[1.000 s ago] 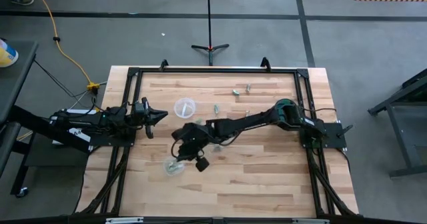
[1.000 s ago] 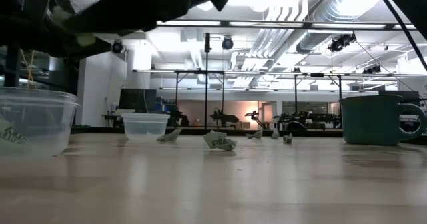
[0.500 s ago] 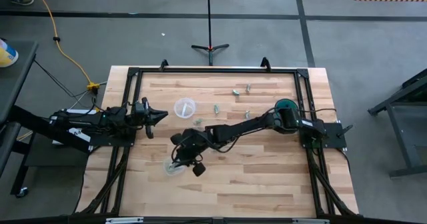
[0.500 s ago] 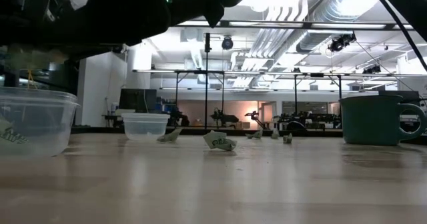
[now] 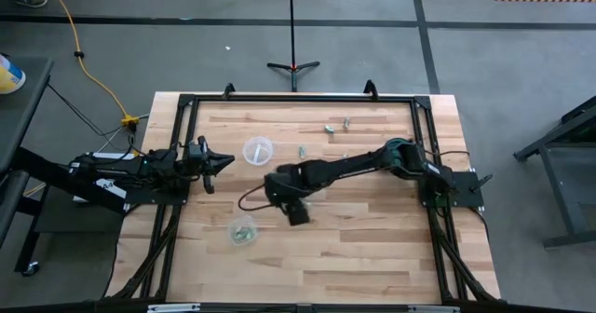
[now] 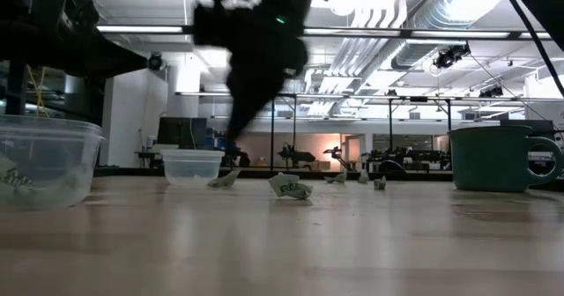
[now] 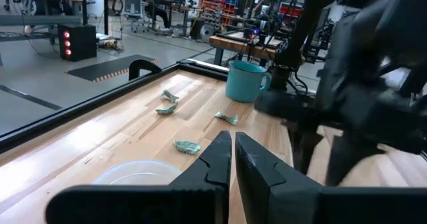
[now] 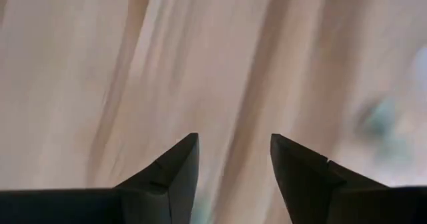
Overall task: Pick and place items into bin
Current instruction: Put the white stevia packet into the top transparent bin
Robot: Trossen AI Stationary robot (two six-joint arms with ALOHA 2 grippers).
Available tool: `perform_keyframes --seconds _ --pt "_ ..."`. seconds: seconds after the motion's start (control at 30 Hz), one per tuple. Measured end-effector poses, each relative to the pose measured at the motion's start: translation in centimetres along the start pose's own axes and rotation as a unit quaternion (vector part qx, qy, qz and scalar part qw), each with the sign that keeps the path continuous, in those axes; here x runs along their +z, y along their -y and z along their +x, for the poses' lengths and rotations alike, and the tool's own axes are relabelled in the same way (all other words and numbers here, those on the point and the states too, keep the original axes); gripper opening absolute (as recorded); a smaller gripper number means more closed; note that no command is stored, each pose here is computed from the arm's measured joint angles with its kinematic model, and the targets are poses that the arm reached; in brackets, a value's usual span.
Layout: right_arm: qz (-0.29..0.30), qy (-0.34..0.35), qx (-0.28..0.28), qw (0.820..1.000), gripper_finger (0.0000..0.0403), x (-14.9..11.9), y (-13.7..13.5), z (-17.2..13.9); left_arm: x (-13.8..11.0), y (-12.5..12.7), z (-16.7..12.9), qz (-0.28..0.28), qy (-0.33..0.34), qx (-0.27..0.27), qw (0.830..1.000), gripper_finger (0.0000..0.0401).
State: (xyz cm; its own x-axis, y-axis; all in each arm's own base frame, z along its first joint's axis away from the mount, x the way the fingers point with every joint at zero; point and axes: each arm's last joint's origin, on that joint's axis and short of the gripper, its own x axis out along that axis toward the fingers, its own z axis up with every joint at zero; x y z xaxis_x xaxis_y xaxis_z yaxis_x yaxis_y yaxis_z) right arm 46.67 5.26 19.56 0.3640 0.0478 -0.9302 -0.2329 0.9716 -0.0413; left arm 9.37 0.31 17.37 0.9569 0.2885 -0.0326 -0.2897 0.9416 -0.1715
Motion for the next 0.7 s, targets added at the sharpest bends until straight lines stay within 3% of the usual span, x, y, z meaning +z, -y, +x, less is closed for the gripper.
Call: perform_keyframes --seconds 0.2,0.4,0.7 --pt "0.034 -0.1 0.032 0.994 0.0175 -2.8 0.0 1.1 0.0 0.0 0.0 0.0 0.0 0.0 1.0 0.0056" --pt "0.039 -0.099 0.037 0.994 0.0172 -4.4 0.2 3.4 0.0 0.0 0.0 0.0 0.0 0.0 1.0 0.0056" --pt "0.055 -0.095 0.046 0.993 0.0154 -4.6 0.1 3.7 0.0 0.0 0.0 0.0 0.0 0.0 1.0 0.0056"
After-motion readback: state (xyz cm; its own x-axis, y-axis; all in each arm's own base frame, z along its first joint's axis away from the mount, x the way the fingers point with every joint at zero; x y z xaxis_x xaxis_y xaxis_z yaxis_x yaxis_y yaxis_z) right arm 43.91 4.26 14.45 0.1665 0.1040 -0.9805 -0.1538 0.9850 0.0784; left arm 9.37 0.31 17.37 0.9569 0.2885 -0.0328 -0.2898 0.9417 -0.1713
